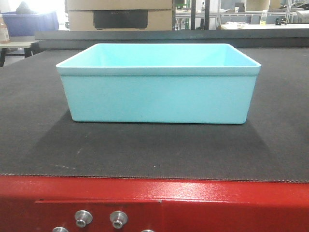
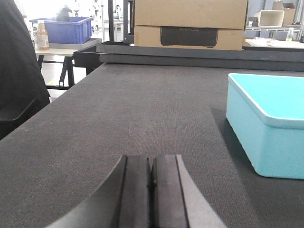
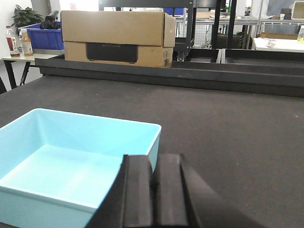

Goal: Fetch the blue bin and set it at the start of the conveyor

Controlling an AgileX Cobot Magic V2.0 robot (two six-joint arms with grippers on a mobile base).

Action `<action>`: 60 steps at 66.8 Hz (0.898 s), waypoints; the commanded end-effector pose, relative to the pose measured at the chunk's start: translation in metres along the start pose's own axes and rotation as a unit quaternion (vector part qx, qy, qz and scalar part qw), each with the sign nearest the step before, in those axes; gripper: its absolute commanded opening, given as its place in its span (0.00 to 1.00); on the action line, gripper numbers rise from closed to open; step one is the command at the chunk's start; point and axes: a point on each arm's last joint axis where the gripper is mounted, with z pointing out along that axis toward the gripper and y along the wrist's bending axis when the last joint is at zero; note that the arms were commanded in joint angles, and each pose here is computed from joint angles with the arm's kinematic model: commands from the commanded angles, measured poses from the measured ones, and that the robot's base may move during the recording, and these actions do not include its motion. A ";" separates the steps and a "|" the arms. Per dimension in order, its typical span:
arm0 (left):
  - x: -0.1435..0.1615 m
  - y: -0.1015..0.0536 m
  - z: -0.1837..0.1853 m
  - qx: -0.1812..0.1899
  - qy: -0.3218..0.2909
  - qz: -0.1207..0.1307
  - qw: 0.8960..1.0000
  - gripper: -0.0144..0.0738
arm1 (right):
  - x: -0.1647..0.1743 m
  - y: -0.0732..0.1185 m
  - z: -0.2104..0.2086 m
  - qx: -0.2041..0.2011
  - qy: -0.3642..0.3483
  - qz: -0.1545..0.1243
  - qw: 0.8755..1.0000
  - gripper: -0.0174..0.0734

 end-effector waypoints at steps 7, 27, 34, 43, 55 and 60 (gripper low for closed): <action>-0.003 0.000 -0.001 -0.003 -0.013 -0.002 1.000 0.04 | -0.002 0.000 -0.002 -0.002 -0.014 -0.003 1.000 0.01; -0.003 0.000 -0.001 -0.003 -0.013 -0.002 1.000 0.04 | -0.002 0.000 -0.002 -0.001 -0.012 -0.003 1.000 0.01; -0.003 0.000 -0.001 -0.003 -0.013 -0.002 1.000 0.04 | 0.001 -0.003 -0.005 0.015 0.006 0.007 1.000 0.01; -0.003 0.000 -0.001 -0.003 -0.013 -0.002 1.000 0.04 | 0.010 -0.011 -0.022 0.051 0.000 -0.015 0.999 0.01; -0.003 0.000 -0.001 -0.003 -0.013 -0.002 1.000 0.04 | 0.049 -0.018 -0.041 0.105 -0.011 -0.010 0.994 0.01; -0.003 0.000 -0.001 -0.003 -0.013 -0.002 1.000 0.04 | 0.070 -0.020 -0.047 0.121 -0.006 -0.009 0.993 0.01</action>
